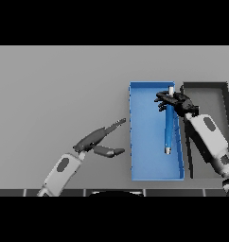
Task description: Pick up the blue pipe and place it into the blue bin.
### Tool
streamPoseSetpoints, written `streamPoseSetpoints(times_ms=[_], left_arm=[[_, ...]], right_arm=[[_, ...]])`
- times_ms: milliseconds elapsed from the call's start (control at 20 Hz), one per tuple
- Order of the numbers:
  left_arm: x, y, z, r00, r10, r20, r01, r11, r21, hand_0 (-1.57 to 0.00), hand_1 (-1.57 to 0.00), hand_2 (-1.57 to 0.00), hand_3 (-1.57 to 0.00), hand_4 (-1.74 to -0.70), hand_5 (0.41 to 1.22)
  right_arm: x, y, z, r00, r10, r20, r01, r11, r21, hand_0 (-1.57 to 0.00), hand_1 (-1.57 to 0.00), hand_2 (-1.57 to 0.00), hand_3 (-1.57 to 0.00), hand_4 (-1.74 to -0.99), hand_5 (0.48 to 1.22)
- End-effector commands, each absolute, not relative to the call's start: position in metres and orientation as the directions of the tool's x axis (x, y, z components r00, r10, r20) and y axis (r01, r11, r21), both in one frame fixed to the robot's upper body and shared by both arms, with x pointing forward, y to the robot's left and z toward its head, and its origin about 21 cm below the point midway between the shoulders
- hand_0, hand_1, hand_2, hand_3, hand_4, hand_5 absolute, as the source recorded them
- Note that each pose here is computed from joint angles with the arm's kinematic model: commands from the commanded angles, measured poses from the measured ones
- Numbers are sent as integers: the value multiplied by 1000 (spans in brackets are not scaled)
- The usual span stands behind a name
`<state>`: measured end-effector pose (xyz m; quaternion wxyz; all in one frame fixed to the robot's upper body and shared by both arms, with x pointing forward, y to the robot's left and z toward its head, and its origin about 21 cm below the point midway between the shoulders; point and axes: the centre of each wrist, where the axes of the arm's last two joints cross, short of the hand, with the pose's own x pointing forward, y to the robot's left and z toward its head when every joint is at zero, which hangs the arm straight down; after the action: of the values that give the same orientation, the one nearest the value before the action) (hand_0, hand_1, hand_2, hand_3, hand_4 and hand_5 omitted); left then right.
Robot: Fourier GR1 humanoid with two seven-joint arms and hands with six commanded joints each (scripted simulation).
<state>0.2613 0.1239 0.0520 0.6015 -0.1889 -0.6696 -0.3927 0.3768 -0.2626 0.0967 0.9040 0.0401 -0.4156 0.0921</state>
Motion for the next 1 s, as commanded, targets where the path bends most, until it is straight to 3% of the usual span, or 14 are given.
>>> streamPoseSetpoints(times_ms=[0, 50, 150, 250, 400, 500, 600, 850, 950], left_arm=[[260, 122, 53, -209, -218, 953, 726, 618, 301, 1, 1, 1, 1, -880, 497], [259, 123, 50, -204, -213, 955, 729, 618, 294, 1, 1, 1, 1, -881, 497], [262, 122, 51, -202, -218, 955, 727, 620, 296, 1, 1, 1, 1, -881, 495], [262, 120, 51, -203, -222, 954, 727, 619, 299, 1, 1, 1, 1, -878, 491], [261, 122, 48, -206, -215, 955, 726, 621, 296, 1, 1, 1, 1, -878, 486], [262, 119, 51, -207, -219, 953, 727, 618, 300, 1, 1, 1, 1, -878, 480], [263, 121, 52, -199, -224, 954, 725, 622, 297, 1, 1, 1, 1, -881, 476], [259, 121, 50, -208, -226, 952, 724, 618, 305, 1, 1, 1, 1, -885, 476], [257, 122, 51, -208, -213, 955, 728, 618, 297, 1, 1, 1, 1, -885, 478]], right_arm=[[377, -257, 97, 661, 136, 738, -210, 978, 9, -643, -619, -595, -393, -1334, 1135], [377, -254, 99, 665, 172, 727, -259, 966, 9, -514, -495, -476, -314, -1296, 1152], [375, -255, 103, 652, 266, 710, -326, 944, -54, -329, -317, -304, -201, -1230, 1056], [369, -251, 100, 613, 372, 698, -398, 908, -134, -210, -202, -194, -128, -1179, 982], [369, -247, 98, 583, 439, 684, -435, 879, -194, -107, -103, -99, -65, -1141, 884], [373, -249, 98, 574, 466, 673, -444, 868, -222, -68, -66, -63, -41, -1131, 829], [375, -248, 101, 562, 456, 690, -437, 872, -221, -377, -184, -82, -26, -1144, 792], [372, -250, 98, 562, 438, 702, -452, 873, -183, -123, -60, -26, -8, -1154, 809], [375, -252, 98, 557, 440, 705, -450, 873, -190, -212, -100, -24, -5, -1152, 804]])
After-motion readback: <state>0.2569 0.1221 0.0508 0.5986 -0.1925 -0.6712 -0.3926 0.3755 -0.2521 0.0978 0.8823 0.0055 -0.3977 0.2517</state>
